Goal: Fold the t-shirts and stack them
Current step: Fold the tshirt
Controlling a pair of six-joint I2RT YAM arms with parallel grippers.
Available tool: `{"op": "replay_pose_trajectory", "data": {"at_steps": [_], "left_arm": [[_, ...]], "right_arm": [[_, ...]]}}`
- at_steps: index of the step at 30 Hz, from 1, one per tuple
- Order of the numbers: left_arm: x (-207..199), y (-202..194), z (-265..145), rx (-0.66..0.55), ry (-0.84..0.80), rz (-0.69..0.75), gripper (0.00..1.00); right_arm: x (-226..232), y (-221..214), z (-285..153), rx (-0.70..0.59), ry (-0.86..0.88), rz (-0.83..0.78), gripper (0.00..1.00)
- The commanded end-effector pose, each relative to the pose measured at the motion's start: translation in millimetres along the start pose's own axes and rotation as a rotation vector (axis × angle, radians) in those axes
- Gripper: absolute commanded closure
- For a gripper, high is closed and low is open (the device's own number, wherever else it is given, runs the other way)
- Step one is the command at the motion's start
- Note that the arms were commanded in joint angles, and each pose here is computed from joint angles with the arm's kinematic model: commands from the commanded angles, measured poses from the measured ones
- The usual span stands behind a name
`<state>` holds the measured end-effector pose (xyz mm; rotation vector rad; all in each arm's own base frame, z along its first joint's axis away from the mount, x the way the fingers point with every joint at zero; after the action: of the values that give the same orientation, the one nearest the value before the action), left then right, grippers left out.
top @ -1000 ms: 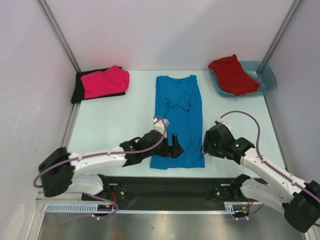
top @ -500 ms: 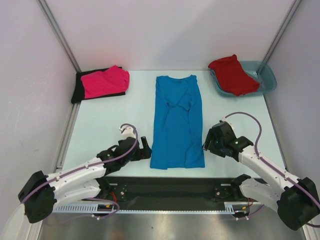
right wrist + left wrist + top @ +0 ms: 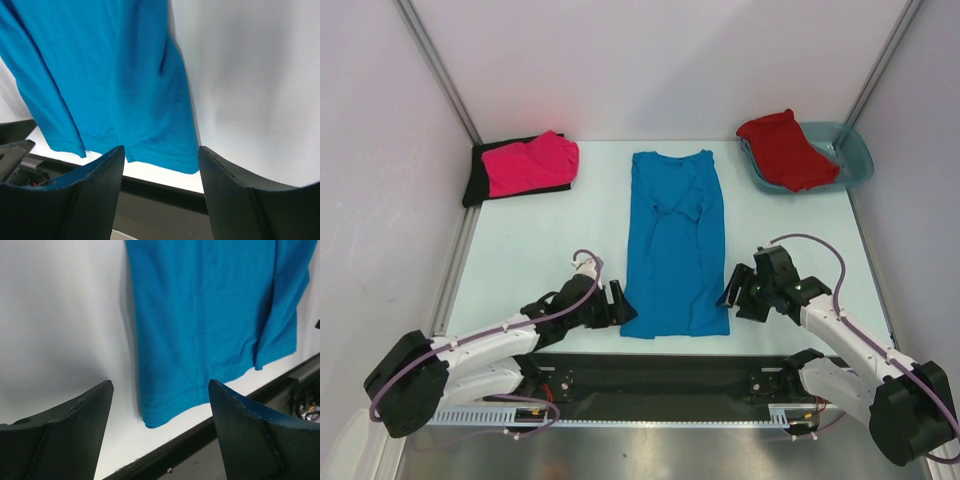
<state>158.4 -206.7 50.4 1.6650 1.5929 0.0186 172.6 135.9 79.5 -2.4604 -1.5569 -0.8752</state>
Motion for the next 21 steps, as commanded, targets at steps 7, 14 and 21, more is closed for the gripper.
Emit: {"op": "replay_pose_trajectory", "data": {"at_steps": [7,14,21], "left_arm": [[-18,-11,3,0.062,-0.14,-0.067,0.16],[-6,-25,1,0.09,-0.123,-0.082,0.17],[4,-42,-1,0.124,-0.128,-0.102,0.32]], "right_arm": [[-16,-26,3,0.099,-0.004,0.097,0.36],[-24,-37,8,0.121,0.003,0.135,0.36],[-28,-40,18,0.117,0.019,0.143,0.39]]}}
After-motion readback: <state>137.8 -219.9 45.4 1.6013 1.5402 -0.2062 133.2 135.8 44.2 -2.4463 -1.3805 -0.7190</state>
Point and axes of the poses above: each gripper's point midway between its finger pads, its own z axis out along the fingers, its own x axis along the line the jaws close on, y = z × x, the point moved 2 cm from there along -z, back along the fingers, and after that the axes turned 7 degrees about z, right-handed, at the moved point
